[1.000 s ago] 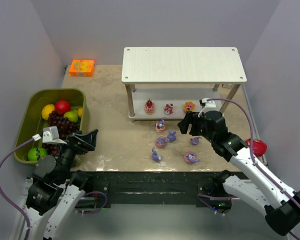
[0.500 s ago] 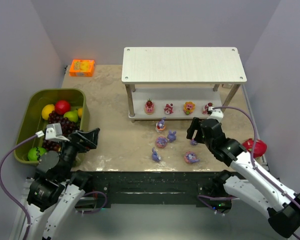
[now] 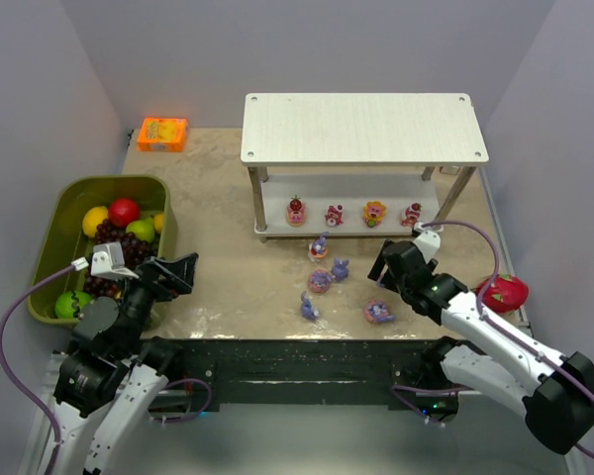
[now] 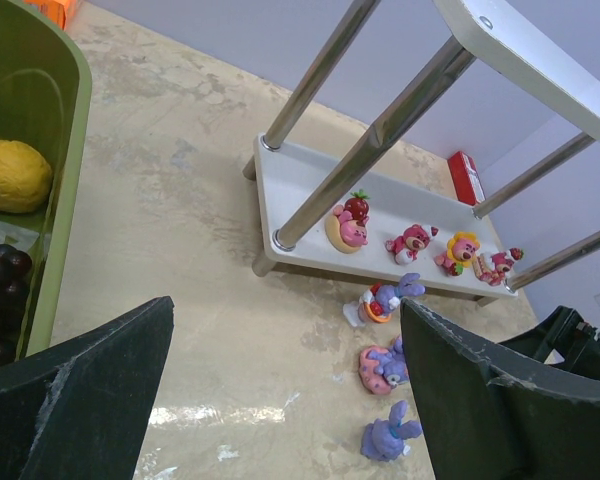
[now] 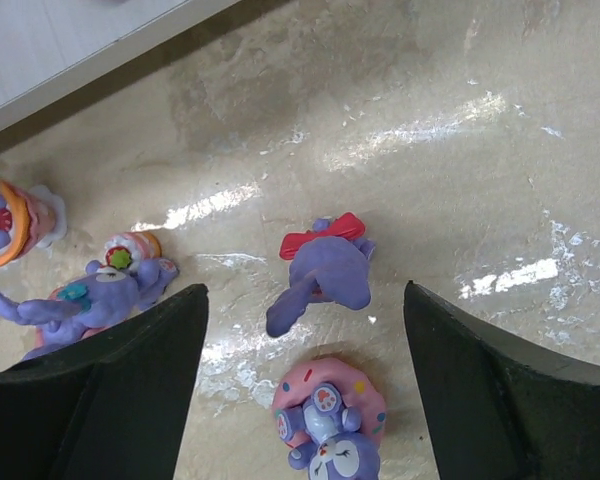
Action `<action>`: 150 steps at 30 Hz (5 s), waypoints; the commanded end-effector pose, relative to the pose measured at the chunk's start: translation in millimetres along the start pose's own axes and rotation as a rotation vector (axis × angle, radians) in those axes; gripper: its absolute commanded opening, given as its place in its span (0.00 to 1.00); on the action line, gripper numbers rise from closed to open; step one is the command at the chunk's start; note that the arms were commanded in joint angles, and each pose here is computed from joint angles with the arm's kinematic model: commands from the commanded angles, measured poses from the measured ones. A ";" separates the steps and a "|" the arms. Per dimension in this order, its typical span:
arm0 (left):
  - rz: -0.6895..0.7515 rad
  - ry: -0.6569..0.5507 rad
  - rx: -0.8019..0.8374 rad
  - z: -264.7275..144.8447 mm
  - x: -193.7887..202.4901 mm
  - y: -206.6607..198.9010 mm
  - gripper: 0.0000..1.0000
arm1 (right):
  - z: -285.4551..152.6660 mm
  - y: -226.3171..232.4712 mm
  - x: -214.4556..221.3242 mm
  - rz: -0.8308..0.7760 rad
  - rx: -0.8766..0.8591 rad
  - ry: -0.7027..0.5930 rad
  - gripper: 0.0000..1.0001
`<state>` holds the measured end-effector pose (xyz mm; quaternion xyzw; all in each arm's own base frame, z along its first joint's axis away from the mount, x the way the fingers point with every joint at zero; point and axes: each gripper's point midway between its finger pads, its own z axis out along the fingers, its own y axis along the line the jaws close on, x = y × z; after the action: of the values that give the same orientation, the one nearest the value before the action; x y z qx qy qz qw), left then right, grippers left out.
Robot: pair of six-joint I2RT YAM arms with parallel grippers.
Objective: Place and organize the plastic toys onto the shelf
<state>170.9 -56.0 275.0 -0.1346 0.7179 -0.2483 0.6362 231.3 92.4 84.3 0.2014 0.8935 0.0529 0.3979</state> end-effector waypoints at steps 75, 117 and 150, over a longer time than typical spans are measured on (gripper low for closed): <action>-0.016 -0.040 -0.005 -2.7 -10.8 -0.9 1.00 | -216.5 35.8 -267.6 -0.098 0.031 -0.454 0.00; -0.035 -0.063 -0.012 -9.1 -14.7 1.6 1.00 | -129.6 56.7 -351.4 -0.180 0.236 -0.382 0.12; -0.035 -0.058 -0.017 -6.8 -13.1 2.3 1.00 | -136.3 58.9 -366.0 -0.206 0.187 -0.403 0.65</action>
<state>166.5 -49.9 272.3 -0.1495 0.7157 -0.2448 0.6368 382.5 9.9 413.7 0.1584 0.8346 -0.1349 0.5101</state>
